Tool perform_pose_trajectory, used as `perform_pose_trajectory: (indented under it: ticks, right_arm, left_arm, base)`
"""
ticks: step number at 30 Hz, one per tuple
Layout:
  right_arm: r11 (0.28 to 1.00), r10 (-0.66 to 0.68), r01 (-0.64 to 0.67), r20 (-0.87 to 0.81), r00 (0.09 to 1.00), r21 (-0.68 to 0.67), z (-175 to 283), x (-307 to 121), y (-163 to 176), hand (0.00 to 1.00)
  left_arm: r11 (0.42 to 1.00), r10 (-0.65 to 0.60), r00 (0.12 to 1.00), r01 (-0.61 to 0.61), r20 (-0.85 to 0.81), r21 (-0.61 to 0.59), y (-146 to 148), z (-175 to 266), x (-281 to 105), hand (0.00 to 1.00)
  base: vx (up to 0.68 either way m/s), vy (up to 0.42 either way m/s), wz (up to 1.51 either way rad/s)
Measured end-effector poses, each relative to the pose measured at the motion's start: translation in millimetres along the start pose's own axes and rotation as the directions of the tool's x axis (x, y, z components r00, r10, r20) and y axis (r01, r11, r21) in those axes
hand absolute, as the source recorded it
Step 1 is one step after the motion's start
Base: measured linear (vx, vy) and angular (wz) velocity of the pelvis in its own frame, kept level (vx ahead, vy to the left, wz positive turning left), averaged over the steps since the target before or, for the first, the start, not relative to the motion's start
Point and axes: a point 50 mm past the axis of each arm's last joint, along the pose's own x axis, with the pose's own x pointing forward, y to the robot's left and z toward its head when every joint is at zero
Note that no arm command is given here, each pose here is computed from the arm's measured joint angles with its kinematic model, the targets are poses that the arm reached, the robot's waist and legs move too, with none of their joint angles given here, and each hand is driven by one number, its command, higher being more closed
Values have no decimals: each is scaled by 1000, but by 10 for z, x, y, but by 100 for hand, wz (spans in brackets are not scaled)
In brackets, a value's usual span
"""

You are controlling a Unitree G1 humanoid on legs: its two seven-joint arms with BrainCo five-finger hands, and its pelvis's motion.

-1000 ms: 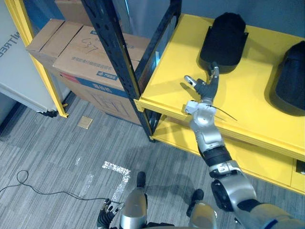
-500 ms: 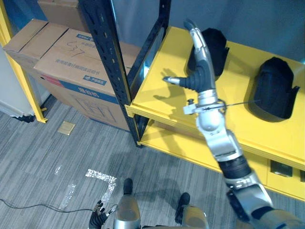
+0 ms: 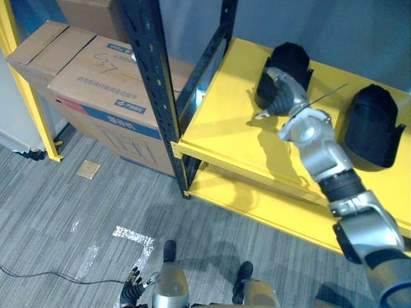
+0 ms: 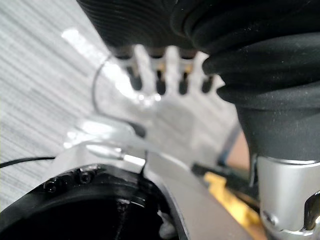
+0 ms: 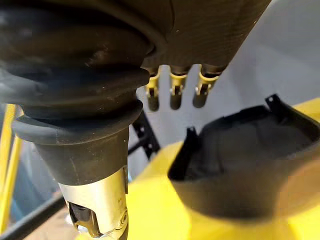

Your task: Walk over and take plastic housings, then place them on the shelf

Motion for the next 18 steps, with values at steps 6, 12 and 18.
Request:
perform_pose_trajectory:
  ticks: [6,12,18]
  right_arm:
    - [998,57,-56,-91,994,11,-161,72,-57,0]
    - [975,209,-197,-120,971,106,-196,79,-25,0]
    - [953,296,-279,-173,939,116,-286,50,-51,0]
  left_arm:
    - [1000,-7,1000,7,0,-2,-19,27,10,0]
    - [1000,-14,1000,14,-4,-4,-38,50,16,0]
    - [1000,-26,1000,26,8,-8,-70,107,25,0]
  base:
    - [-12,-4,8]
    - [-4,-3,3]
    - [-13,0,-4]
